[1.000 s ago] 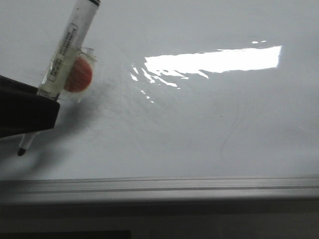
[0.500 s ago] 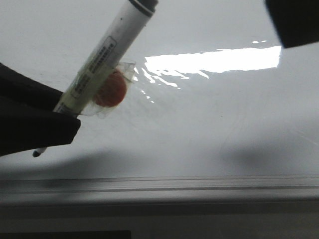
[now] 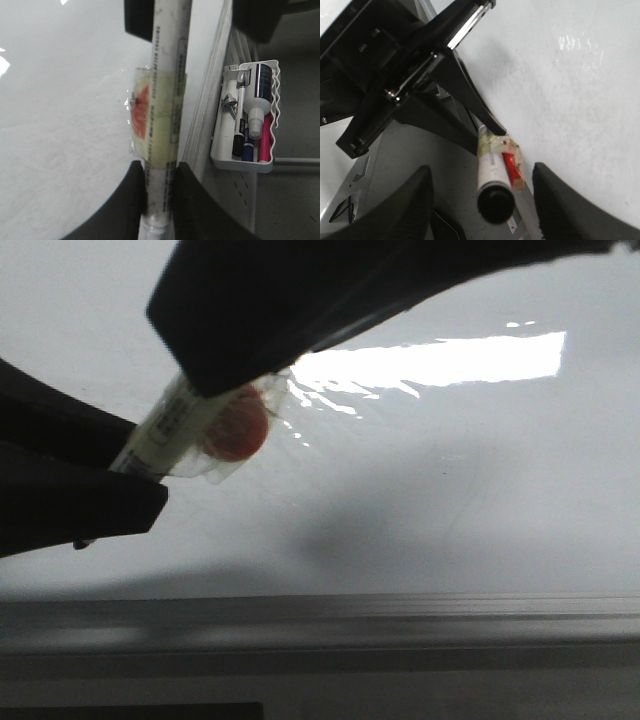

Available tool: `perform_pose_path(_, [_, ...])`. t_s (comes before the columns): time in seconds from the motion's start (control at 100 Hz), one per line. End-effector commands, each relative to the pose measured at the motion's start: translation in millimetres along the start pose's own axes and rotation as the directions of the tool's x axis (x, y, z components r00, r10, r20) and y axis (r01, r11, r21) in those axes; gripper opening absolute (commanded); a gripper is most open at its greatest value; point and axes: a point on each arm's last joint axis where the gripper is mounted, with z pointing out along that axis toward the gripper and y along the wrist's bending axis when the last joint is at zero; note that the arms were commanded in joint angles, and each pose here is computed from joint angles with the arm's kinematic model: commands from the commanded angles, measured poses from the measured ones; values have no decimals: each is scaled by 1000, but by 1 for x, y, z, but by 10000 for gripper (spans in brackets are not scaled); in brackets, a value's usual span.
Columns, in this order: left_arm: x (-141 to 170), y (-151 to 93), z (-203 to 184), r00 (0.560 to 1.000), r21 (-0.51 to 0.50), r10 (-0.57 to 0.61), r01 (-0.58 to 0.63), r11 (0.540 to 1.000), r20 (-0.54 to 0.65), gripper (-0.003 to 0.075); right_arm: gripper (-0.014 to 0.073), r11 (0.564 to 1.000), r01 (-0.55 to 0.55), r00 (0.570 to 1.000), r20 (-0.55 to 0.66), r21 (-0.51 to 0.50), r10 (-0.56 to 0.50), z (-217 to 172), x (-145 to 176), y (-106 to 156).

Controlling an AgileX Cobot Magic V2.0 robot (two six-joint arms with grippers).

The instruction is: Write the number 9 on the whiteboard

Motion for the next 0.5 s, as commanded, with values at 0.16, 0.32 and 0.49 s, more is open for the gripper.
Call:
perform_pose_path(0.16, [-18,4,-1,994,-4,-6,6,1000,109,-20,333,1000,-7,995,96,19,5,5,-24,-3])
perform_pose_path(0.32, [-18,4,-1,994,-4,-6,6,1000,109,-20,84,1000,-7,995,98,20,5,6,-24,-4])
perform_pose_path(0.49, [-18,4,-1,994,-4,-6,6,1000,109,5,-71,1000,-7,996,93,18,5,6,-24,-3])
